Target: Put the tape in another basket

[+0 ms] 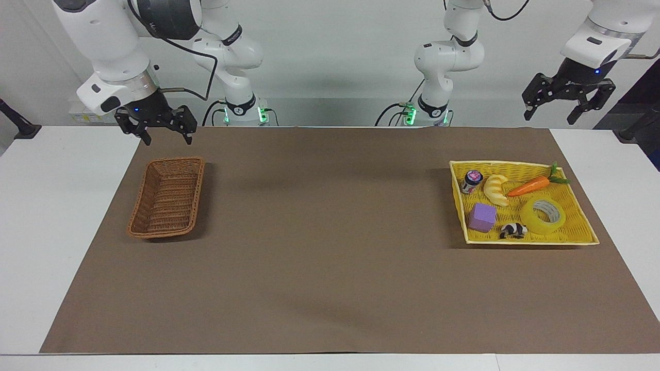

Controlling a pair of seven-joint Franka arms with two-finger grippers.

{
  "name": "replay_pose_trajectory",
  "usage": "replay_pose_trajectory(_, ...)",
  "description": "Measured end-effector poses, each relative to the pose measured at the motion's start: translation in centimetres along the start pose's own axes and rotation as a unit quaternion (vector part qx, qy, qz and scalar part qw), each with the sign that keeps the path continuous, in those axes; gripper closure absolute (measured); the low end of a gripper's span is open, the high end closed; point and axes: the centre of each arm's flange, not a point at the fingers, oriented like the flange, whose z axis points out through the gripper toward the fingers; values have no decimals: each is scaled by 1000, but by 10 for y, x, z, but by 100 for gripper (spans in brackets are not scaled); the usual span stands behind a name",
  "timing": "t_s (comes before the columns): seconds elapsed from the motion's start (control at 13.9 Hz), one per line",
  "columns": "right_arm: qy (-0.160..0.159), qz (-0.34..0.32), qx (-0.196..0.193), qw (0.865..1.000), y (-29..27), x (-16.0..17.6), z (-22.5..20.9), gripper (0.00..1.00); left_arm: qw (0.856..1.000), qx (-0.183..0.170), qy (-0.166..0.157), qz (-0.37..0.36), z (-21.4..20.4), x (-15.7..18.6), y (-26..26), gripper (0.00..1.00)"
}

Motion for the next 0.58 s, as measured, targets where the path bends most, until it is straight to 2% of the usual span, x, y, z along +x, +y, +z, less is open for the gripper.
replay_pose_trajectory(0.58,0,0,0,1000,0,0,0,0,1000,-1,-4,0,1,-1,0,0)
